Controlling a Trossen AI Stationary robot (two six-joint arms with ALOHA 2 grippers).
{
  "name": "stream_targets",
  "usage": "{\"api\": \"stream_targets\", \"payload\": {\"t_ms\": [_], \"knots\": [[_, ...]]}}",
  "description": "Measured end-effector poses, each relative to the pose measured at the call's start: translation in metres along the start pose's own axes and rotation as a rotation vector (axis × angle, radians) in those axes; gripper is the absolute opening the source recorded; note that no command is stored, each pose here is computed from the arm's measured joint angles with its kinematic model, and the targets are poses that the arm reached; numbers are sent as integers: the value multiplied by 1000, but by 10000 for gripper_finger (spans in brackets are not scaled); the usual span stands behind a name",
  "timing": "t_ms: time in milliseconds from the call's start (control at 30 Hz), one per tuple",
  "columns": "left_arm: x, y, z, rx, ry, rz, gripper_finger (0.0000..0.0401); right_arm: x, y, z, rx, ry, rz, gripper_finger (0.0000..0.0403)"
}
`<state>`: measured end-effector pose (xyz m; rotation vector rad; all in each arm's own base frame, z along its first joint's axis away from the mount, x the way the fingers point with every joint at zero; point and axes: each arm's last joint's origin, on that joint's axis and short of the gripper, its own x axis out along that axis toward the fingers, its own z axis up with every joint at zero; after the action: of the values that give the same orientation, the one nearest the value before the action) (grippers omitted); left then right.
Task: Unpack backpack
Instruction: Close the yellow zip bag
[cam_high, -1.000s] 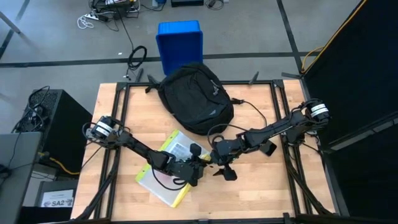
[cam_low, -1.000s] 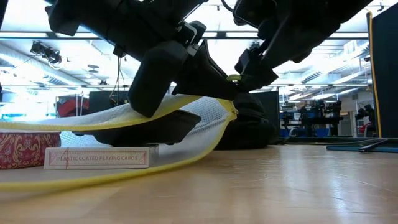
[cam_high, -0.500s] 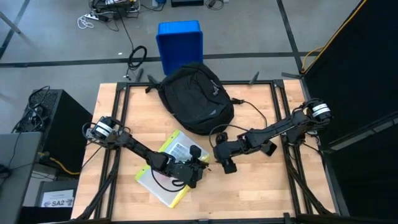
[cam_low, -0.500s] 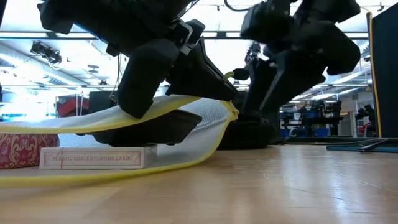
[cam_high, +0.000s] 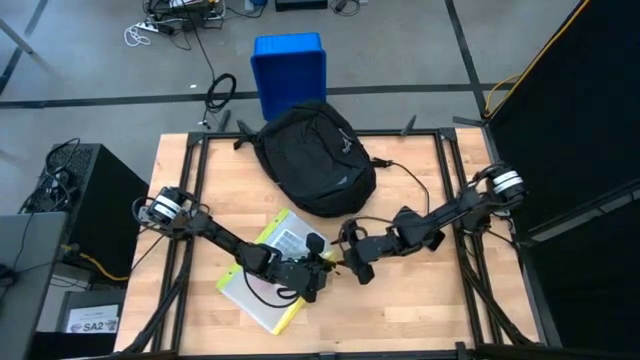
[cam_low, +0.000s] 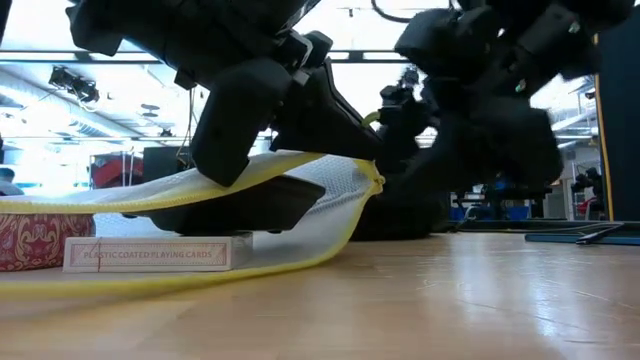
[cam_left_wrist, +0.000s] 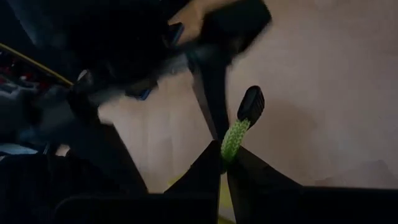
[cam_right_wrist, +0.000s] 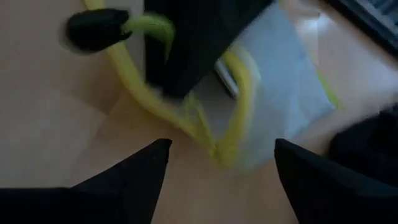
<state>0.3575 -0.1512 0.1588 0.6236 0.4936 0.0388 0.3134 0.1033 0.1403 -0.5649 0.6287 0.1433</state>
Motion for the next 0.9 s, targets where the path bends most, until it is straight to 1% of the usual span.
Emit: {"api": "stream_targets", "payload": {"t_ms": [100,167,333,467,700,800,900], "knots": [[0,0,0,1,-1,-9,0,16,7,-5,-63,55,-44,271],[0,0,0,-1,1,-11,0,23,8,0,-77,43,-91,266],[0,-1,-1,0,6,-14,0,26,11,8,-110,18,-112,232],[0,-1,-1,0,7,-14,0,22,14,12,-122,11,-137,193],[0,-1,-1,0,8,-15,0,17,27,16,-141,-6,-116,117],[0,-1,-1,-3,8,-15,0,17,30,14,-156,14,-104,73],[0,-1,-1,-11,7,-20,0,16,30,11,-142,61,-122,19]]}}
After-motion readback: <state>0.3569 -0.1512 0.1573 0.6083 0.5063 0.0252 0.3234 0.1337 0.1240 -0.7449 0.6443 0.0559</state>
